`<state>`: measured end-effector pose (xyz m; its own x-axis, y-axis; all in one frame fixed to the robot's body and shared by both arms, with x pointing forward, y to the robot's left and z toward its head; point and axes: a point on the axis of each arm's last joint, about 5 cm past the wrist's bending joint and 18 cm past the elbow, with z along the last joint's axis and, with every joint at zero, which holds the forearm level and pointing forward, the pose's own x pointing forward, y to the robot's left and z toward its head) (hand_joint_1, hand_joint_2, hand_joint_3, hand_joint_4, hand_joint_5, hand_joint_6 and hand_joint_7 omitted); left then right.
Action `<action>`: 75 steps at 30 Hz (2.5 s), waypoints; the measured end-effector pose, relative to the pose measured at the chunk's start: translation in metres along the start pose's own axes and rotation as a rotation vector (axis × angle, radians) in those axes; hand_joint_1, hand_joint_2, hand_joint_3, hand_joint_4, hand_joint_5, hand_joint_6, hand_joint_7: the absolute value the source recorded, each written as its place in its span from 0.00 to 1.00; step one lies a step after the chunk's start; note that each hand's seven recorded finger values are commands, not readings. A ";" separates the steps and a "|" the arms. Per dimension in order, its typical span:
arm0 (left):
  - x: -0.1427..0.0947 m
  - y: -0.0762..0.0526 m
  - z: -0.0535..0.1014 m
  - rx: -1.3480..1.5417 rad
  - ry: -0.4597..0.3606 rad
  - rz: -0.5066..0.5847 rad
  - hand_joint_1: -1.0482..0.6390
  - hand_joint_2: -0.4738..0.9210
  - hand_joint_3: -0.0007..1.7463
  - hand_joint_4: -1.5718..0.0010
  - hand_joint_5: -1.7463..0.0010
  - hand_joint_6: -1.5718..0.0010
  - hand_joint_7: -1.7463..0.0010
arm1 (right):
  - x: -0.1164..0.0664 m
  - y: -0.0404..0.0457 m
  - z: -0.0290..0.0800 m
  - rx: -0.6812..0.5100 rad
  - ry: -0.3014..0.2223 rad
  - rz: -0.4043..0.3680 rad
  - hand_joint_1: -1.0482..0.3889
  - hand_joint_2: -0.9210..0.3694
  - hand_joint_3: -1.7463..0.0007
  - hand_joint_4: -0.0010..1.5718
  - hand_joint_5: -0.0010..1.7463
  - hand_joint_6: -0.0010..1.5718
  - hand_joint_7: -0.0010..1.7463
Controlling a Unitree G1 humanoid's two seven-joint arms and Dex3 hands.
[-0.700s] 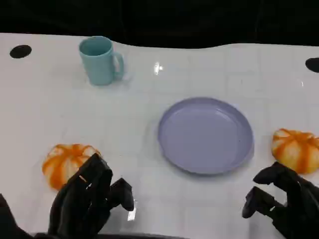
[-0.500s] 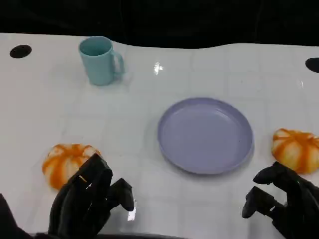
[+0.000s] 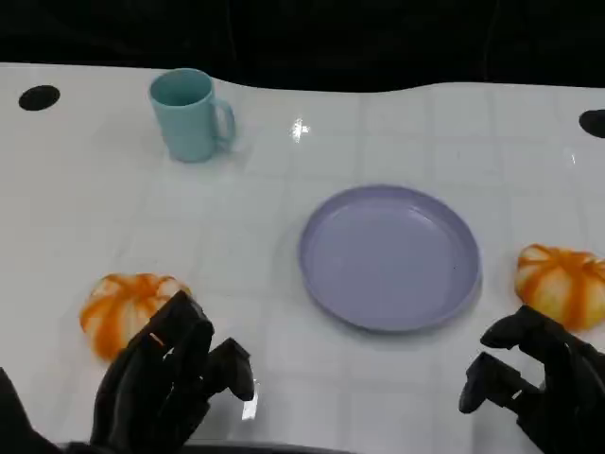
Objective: Grasp the bread from the table and place it into the plate.
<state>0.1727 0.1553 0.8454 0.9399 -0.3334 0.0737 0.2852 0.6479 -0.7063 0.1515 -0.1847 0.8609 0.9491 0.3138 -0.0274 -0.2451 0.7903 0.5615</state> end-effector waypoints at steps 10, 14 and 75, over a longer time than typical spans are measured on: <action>0.000 -0.004 0.031 0.562 0.011 -0.044 0.34 1.00 0.15 0.66 0.23 0.60 0.63 | 0.001 0.0024 -0.002 0.012 -0.003 0.000 0.37 0.00 0.90 0.47 0.89 0.51 0.61; 0.002 -0.015 0.050 0.894 0.055 -0.099 0.34 1.00 0.07 0.83 0.48 0.62 0.91 | 0.001 0.0026 -0.002 0.011 -0.004 -0.001 0.37 0.00 0.90 0.47 0.89 0.51 0.61; 0.086 -0.012 0.073 2.223 0.723 -0.051 0.26 0.94 0.00 0.94 0.98 0.92 1.00 | -0.001 0.0027 -0.001 0.005 -0.006 0.006 0.37 0.00 0.89 0.47 0.89 0.52 0.60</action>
<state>0.2641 0.1687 0.9114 0.8761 -0.1429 -0.4604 0.4573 -0.0557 0.8875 0.1499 -0.1823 0.8616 0.9488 0.3152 -0.0187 -0.2499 0.7858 0.5658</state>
